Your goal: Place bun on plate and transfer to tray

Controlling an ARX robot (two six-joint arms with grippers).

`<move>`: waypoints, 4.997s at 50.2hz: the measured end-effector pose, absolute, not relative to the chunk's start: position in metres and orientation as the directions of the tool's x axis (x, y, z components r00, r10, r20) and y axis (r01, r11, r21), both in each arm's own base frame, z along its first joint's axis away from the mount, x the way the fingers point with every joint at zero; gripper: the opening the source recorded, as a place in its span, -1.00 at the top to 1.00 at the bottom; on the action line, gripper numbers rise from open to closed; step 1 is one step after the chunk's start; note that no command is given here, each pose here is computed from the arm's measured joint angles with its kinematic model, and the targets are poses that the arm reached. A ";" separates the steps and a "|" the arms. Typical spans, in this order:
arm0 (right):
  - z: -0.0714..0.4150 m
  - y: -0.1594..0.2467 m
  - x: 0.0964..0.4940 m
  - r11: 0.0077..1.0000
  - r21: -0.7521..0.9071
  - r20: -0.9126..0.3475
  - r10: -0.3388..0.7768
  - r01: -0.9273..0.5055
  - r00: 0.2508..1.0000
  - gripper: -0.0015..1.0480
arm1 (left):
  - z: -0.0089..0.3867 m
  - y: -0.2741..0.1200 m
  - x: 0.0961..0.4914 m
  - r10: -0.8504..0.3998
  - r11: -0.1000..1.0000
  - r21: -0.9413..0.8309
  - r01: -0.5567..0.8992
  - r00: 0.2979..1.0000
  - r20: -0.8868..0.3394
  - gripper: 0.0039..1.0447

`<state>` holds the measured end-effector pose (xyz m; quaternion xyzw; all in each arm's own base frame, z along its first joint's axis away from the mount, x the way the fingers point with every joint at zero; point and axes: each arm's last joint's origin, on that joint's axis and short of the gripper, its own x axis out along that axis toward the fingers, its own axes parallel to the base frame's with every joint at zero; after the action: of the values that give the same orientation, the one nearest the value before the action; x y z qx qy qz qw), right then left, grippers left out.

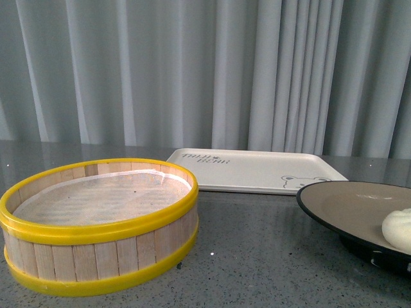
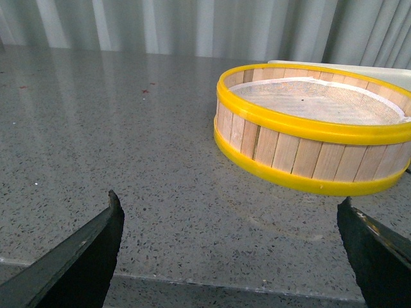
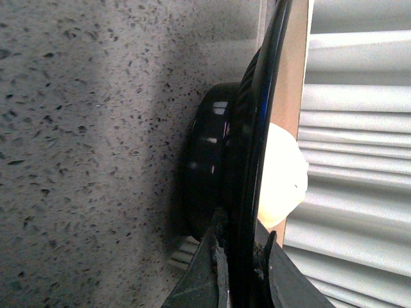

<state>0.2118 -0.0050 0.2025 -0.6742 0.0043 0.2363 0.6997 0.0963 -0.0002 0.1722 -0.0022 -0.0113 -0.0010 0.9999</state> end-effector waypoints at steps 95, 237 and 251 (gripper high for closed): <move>0.231 0.033 0.472 -0.126 -0.936 -0.350 0.426 -0.329 0.834 0.95 | 0.172 0.000 0.096 -0.002 1.000 -0.005 0.002 1.000 0.023 -0.88; 0.162 0.000 0.139 1.000 -0.011 -0.017 0.001 -0.001 1.000 0.97 | 0.172 0.000 0.096 -0.002 1.000 -0.004 0.002 1.000 0.023 -0.88; 0.167 0.000 0.127 1.000 -0.011 0.001 0.000 0.000 1.000 0.97 | 0.172 0.000 0.096 -0.002 1.000 -0.005 0.002 1.000 0.023 -0.88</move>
<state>0.1275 0.0000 0.1669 -0.0056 -0.0003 0.0002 1.0000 0.0963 -0.0002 0.1722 -0.0024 -0.0115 -0.0008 0.9999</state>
